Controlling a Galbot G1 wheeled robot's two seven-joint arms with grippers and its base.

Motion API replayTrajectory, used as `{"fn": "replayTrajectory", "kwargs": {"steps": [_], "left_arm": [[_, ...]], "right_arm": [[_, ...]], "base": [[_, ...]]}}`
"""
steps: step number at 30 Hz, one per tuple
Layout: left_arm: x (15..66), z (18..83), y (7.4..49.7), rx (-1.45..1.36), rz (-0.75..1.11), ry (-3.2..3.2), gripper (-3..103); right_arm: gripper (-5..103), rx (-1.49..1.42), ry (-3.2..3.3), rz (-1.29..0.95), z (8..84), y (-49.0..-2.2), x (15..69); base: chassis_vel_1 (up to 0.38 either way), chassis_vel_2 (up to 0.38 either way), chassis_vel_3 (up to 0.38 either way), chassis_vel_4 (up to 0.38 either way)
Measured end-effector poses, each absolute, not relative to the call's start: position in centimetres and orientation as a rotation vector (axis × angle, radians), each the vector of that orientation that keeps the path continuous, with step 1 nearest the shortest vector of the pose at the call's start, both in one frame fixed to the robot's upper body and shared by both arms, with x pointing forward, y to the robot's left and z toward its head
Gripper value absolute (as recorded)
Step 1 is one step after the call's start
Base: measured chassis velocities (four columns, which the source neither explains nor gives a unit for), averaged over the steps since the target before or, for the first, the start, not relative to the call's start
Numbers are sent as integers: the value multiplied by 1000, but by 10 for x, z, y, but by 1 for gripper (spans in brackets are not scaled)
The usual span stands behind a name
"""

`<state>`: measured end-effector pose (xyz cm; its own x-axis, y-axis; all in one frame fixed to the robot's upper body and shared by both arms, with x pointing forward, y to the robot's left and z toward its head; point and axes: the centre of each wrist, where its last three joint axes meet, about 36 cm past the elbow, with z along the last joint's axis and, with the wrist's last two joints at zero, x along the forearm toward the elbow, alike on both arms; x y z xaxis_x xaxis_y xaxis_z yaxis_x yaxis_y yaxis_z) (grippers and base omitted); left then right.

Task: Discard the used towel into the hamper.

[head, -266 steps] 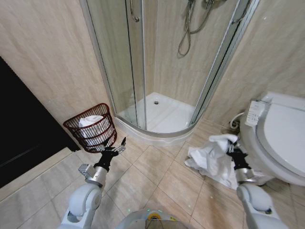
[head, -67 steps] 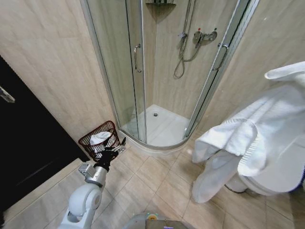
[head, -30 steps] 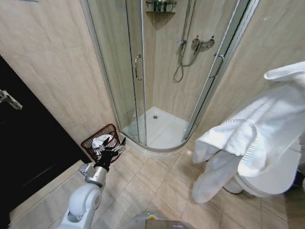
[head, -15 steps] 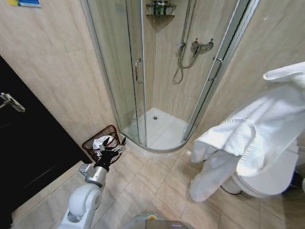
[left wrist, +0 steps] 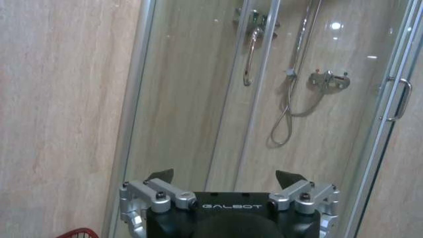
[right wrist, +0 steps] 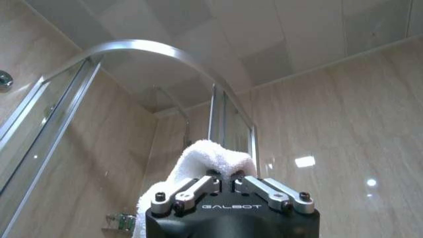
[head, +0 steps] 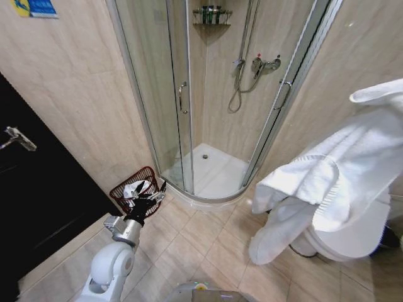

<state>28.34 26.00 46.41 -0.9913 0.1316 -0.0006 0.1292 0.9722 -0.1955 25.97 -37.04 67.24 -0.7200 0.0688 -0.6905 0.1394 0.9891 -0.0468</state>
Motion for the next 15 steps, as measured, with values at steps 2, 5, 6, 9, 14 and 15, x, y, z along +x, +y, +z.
{"fn": "replayTrajectory", "kwargs": {"steps": [2,5,6,9,14,15], "left_arm": [[283,464,260,-205,307,-3107,100],[283,464,260,-205,307,-3107,100],[283,464,260,-205,307,-3107,100],[283,464,260,-205,307,-3107,100],[283,464,260,-205,307,-3107,100],[283,464,260,-205,307,-3107,100]], "right_arm": [[7,144,2376,-123,672,-370,260],[7,142,2375,-124,673,-370,260],[7,142,2375,-124,673,-370,260],[7,142,2375,-124,672,-370,260],[7,135,2377,-120,671,-369,261],[7,135,2377,-120,671,-369,261]], "base": [[0,0,0,0],[0,0,0,0],[0,0,0,0],[0,0,0,0],[0,0,0,0],[0,0,0,0]]}}
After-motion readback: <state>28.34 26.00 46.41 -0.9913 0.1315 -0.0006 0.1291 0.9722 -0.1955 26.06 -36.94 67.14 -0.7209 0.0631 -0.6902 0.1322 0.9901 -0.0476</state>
